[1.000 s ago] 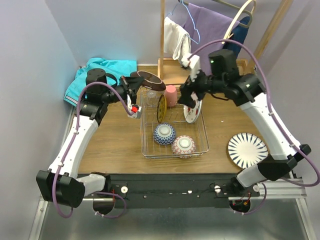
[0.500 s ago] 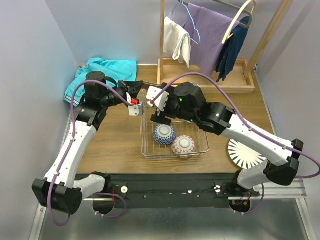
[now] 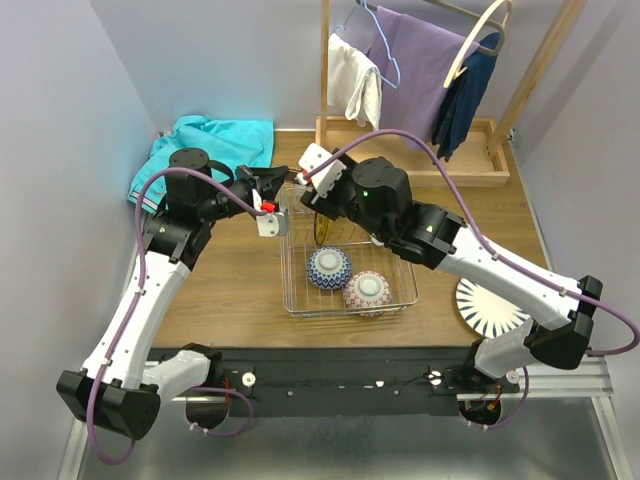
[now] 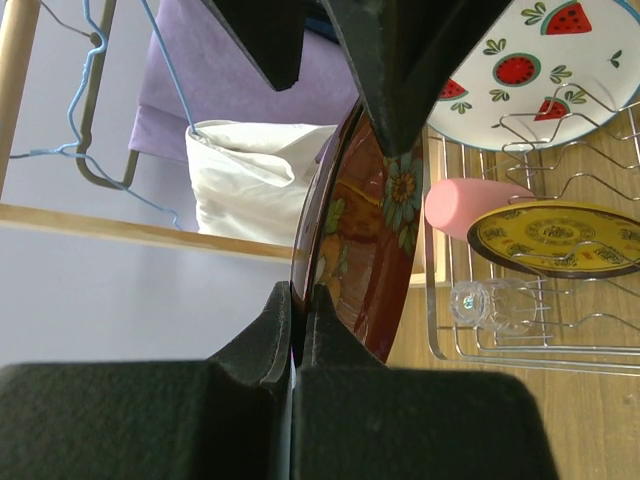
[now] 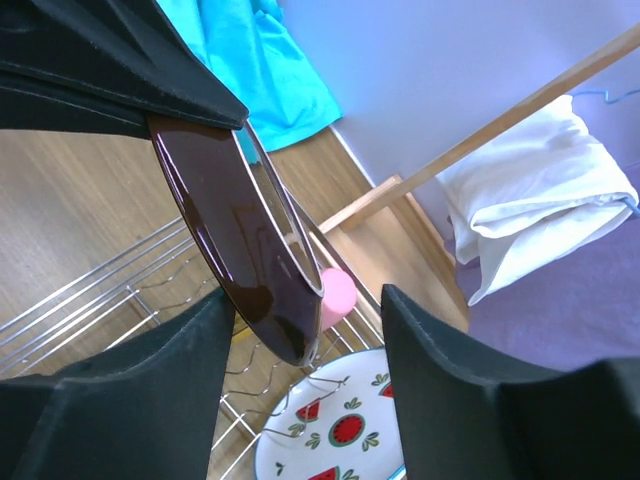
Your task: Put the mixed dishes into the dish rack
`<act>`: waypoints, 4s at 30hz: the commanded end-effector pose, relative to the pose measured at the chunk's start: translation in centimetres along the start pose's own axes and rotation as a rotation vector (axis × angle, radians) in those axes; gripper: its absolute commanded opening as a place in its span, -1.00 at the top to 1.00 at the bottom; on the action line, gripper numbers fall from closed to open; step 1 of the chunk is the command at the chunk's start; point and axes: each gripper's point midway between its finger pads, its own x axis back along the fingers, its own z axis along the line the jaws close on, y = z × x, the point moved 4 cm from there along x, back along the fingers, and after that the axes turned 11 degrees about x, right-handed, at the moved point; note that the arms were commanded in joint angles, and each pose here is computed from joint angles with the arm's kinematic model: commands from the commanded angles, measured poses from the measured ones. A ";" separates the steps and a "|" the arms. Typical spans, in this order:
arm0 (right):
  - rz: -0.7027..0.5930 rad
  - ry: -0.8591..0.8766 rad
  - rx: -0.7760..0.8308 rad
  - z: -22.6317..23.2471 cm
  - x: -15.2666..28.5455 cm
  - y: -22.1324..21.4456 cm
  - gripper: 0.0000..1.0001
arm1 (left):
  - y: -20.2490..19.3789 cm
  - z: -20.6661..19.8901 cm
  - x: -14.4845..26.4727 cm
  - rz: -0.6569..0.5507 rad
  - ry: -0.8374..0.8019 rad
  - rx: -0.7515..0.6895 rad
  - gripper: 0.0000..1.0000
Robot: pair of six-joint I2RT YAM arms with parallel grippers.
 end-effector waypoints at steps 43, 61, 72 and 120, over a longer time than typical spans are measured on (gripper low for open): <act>0.316 -0.663 -0.656 -2.4 -3.9 -2.2 0.99 | 1.4 2.4 13.0 0.052 1.044 0.845 1.00; 0.447 -0.469 -0.832 4.2 -4.4 -3.9 0.99 | -8.5 -18.8 4.2 0.633 0.490 1.766 1.00; 0.429 -0.506 -0.797 3.4 -4.0 -4.0 0.99 | -8.1 -22.8 0.9 0.651 0.309 1.833 1.00; 0.607 -0.606 -0.617 7.8 -6.5 -10.5 0.99 | -4.3 -20.9 3.9 0.560 0.337 1.879 0.69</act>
